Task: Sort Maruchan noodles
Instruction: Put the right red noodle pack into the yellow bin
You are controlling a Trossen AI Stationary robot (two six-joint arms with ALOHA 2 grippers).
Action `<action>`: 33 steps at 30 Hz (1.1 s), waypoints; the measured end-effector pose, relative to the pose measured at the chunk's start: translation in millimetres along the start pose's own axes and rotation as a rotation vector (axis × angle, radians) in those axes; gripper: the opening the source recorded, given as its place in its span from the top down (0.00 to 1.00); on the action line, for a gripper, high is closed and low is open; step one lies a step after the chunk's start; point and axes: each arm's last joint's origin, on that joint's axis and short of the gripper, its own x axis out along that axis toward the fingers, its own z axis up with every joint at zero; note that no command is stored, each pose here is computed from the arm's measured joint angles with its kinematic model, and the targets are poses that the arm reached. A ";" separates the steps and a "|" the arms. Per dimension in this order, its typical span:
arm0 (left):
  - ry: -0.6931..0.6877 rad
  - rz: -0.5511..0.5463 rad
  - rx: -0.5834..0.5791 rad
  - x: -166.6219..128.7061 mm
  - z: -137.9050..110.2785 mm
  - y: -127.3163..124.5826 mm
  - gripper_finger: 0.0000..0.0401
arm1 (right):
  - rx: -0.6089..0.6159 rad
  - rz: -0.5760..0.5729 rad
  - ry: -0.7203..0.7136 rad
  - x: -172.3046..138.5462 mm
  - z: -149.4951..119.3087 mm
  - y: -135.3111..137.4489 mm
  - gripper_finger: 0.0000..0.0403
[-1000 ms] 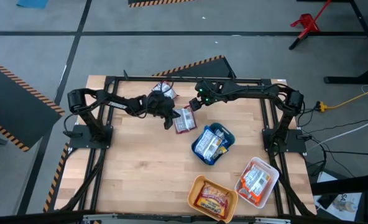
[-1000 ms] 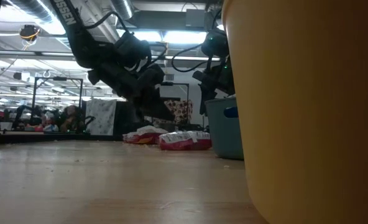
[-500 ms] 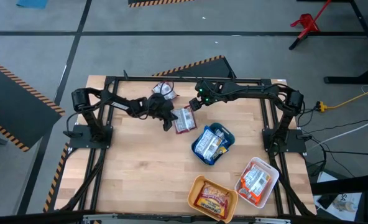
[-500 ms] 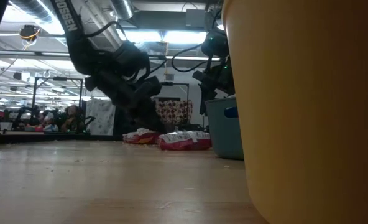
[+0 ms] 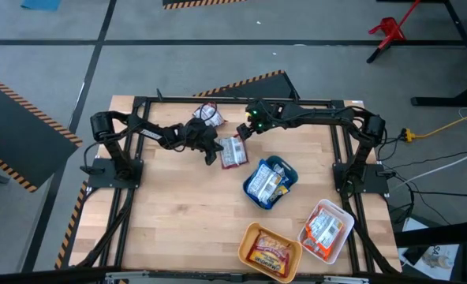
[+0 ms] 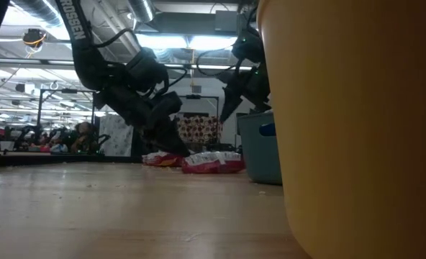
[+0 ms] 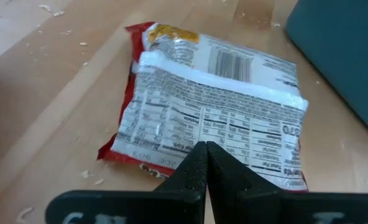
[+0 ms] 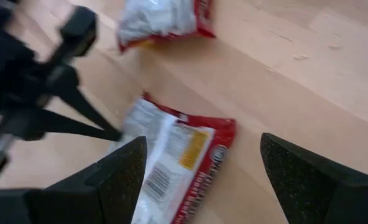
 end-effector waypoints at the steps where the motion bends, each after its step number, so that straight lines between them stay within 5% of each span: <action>1: 0.002 0.004 -0.001 -0.4 -1.5 0.3 1.00 | -0.003 0.017 -0.006 0.1 0.1 2.4 0.26; 33: -0.002 0.030 -0.013 -5.0 -16.5 2.4 1.00 | 0.183 0.124 -0.043 32.7 -41.1 -8.0 0.26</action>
